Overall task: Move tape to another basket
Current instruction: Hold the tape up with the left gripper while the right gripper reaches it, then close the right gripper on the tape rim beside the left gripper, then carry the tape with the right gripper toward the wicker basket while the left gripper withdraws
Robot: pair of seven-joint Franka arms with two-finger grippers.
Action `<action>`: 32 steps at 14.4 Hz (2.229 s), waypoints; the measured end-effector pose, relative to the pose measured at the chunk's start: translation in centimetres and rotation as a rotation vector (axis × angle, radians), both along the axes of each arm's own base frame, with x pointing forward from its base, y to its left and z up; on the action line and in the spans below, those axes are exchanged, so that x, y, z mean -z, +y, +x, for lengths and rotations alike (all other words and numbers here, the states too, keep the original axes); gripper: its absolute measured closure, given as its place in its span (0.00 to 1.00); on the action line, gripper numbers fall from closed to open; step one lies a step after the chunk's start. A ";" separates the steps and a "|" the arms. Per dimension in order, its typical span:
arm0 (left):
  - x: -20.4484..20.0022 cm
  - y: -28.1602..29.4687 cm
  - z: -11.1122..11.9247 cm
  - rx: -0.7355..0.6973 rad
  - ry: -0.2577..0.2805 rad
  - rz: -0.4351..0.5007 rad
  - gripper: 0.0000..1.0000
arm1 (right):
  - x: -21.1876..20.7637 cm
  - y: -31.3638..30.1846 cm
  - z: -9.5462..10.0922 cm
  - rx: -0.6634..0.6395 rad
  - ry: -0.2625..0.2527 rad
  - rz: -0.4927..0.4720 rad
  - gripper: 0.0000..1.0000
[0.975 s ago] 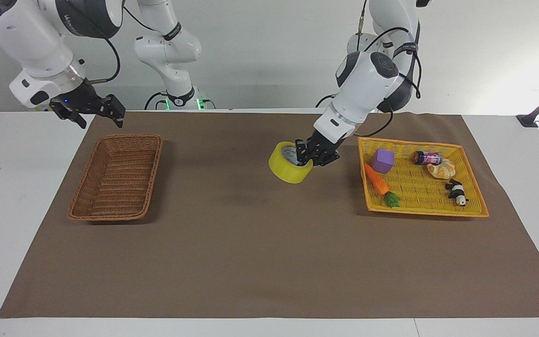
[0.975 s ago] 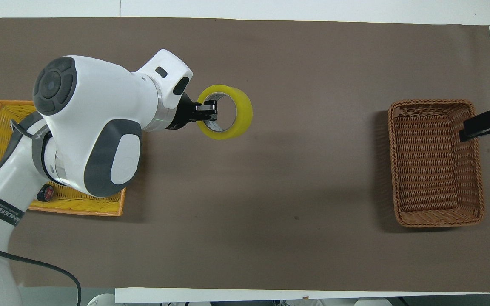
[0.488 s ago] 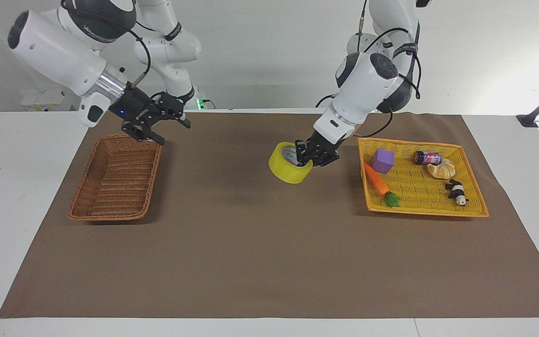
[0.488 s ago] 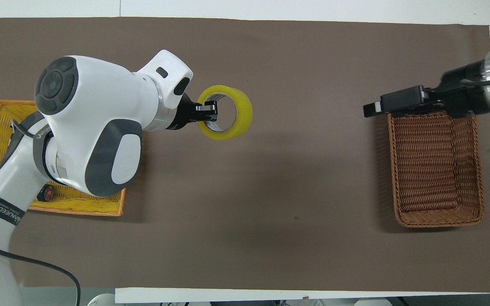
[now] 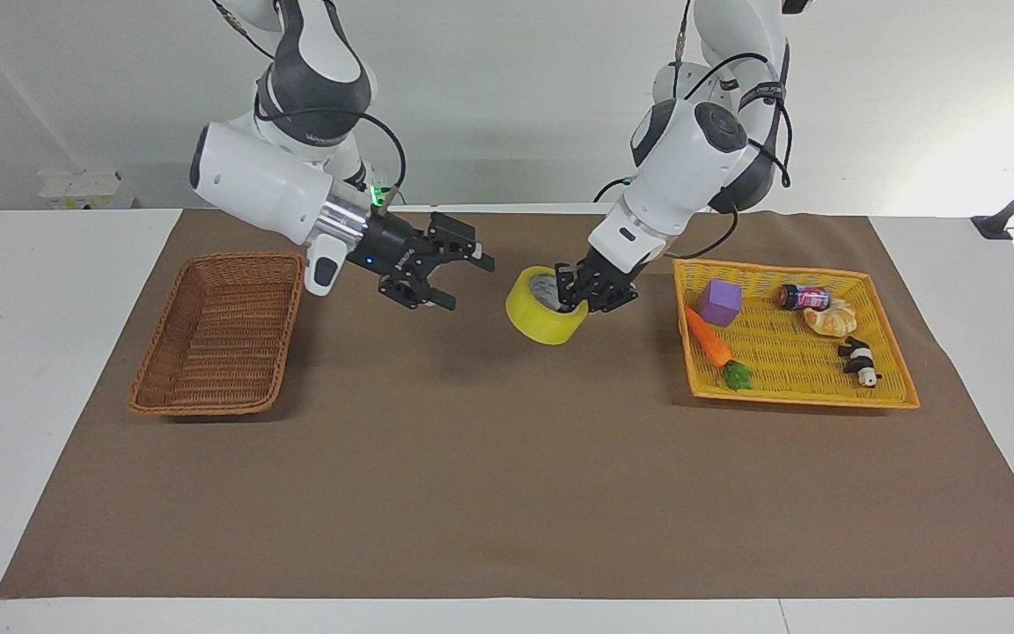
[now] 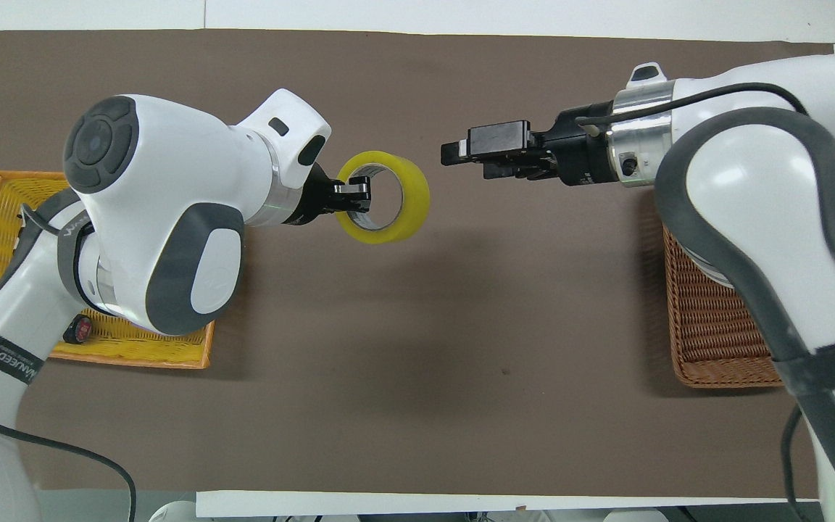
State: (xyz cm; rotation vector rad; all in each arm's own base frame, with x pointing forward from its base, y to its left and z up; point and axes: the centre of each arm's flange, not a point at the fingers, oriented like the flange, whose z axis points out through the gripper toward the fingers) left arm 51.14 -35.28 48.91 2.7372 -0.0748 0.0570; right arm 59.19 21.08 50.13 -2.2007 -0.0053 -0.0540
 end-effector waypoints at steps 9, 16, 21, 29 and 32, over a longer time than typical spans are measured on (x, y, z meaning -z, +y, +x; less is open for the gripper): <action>0.3 0.0 -0.3 0.018 0.028 0.014 0.78 | 4.0 3.6 -1.2 -0.025 0.090 0.066 0.00; 0.4 0.0 -0.4 0.019 0.029 0.014 0.78 | 4.6 5.1 -2.1 -0.039 0.097 0.059 0.01; 0.4 0.0 -0.4 0.020 0.029 0.014 0.78 | 4.6 5.3 -2.3 -0.059 0.071 0.059 0.16; 0.3 0.1 -0.4 0.021 0.030 0.015 0.78 | 4.8 5.1 -2.3 -0.072 0.049 0.061 0.45; 0.3 0.1 -0.4 0.023 0.028 0.016 0.73 | 4.8 5.1 -2.3 -0.073 0.048 0.061 0.45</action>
